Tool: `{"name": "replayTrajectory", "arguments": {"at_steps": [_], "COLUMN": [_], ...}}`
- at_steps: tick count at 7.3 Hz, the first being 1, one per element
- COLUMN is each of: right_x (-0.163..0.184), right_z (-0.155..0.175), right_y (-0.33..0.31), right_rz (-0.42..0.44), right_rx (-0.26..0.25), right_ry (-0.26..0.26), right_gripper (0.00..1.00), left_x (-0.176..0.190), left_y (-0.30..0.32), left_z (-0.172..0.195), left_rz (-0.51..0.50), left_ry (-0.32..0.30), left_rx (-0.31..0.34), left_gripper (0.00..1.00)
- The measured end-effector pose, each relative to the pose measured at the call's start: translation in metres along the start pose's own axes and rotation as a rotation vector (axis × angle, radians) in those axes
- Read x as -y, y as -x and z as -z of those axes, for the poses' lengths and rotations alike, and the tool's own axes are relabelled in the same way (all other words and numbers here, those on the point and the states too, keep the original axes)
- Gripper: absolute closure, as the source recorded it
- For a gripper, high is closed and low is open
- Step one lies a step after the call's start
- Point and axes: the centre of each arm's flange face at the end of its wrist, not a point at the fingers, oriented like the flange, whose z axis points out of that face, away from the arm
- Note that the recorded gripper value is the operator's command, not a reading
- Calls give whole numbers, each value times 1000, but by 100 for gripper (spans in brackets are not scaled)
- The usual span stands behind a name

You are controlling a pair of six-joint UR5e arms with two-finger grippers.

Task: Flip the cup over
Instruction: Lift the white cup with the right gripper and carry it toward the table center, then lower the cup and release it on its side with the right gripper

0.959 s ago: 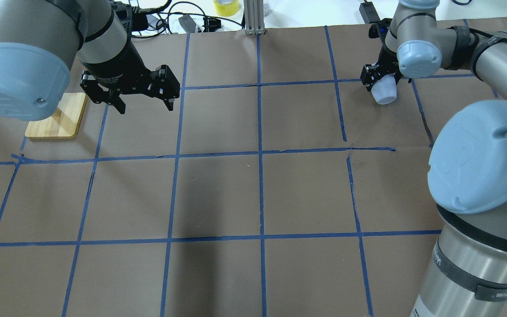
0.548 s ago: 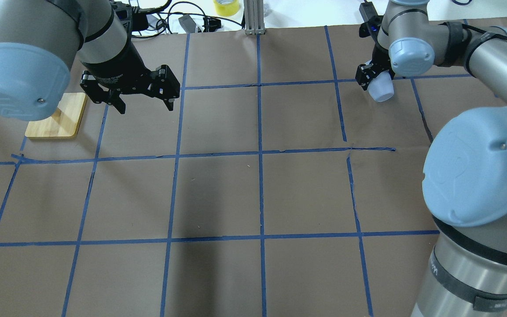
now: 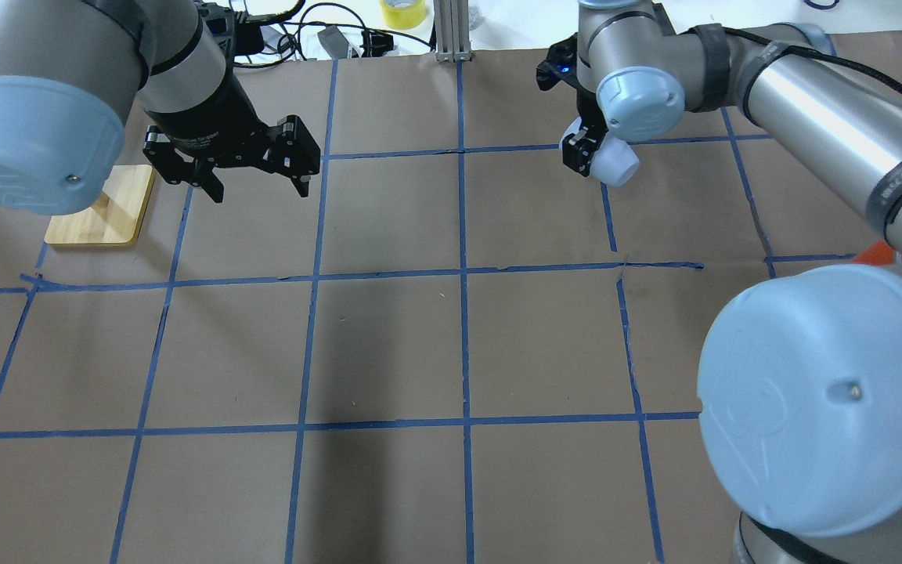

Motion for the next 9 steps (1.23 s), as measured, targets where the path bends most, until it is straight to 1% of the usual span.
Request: {"name": "replayTrajectory", "arguments": {"at_steps": [2,3,4,5,6,7,9], "right_x": [33,43,51,60,70,78,88], "right_z": [11,13,10,3,-3,-7,-13], "right_y": [61,79,96,117,143,165,187], "right_rz": [274,400,520,611,668,707,791], "right_rx": [29,45,56,67,76,79,68], "right_ry": [-58,-82,-96,-95,-90,-88,-100], "right_gripper": [100,100,100,100,100,100,100], "left_x": [0,0,0,0,0,0,0], "left_y": [0,0,0,0,0,0,0], "left_z": [0,0,0,0,0,0,0], "left_rz": [0,0,-2,-5,-6,-7,-10], "left_ry": [0,0,0,0,1,1,1], "left_rx": [0,0,1,2,3,2,3], "left_gripper": [0,0,0,0,0,0,0]}}
